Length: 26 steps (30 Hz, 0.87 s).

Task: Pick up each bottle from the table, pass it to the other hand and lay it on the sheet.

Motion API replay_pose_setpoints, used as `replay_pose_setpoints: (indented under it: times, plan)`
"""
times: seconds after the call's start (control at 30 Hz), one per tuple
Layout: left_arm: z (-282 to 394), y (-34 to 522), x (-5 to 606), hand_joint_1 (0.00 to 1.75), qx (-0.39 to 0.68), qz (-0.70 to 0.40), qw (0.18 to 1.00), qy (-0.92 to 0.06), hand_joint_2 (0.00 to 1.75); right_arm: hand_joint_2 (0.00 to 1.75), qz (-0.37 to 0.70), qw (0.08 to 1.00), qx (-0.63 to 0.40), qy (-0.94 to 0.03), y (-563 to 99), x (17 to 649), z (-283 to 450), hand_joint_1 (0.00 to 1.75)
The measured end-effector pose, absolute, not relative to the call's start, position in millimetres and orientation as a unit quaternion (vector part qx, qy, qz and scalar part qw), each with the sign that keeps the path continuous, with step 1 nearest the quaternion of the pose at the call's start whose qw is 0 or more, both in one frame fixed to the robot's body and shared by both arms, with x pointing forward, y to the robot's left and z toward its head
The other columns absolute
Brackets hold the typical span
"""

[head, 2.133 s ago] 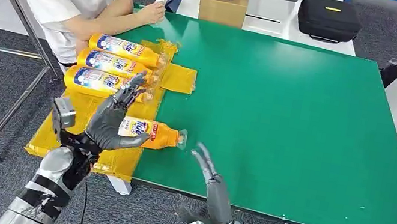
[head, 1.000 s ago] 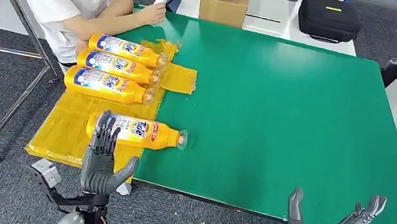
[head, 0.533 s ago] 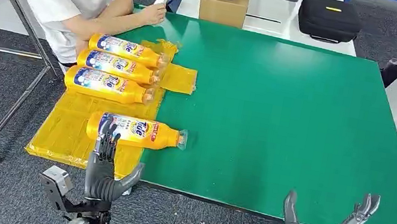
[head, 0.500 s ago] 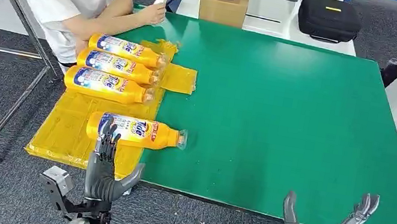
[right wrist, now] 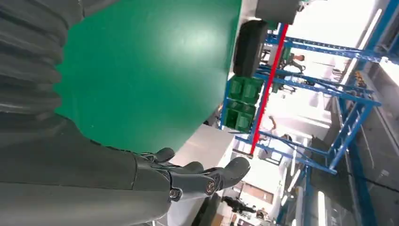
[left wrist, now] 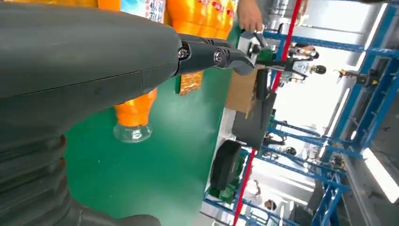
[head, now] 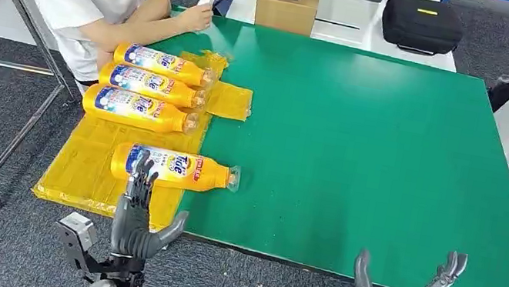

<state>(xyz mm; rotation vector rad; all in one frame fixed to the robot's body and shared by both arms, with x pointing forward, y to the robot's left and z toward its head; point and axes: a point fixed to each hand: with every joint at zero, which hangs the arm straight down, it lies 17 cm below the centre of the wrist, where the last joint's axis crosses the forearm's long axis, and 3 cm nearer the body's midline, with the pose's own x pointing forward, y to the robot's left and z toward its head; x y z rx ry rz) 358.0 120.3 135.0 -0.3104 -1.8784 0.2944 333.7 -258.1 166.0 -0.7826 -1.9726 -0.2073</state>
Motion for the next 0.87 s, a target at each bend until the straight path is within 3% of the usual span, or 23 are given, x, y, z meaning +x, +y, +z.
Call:
replay_pose_setpoints:
  times: [0.87]
  plan:
    - [136,118,357,0.0,-0.115,0.106,0.569,-0.807,1.75,1.75,-0.083,0.504,-0.313,-0.801,-253,335,149,0.0]
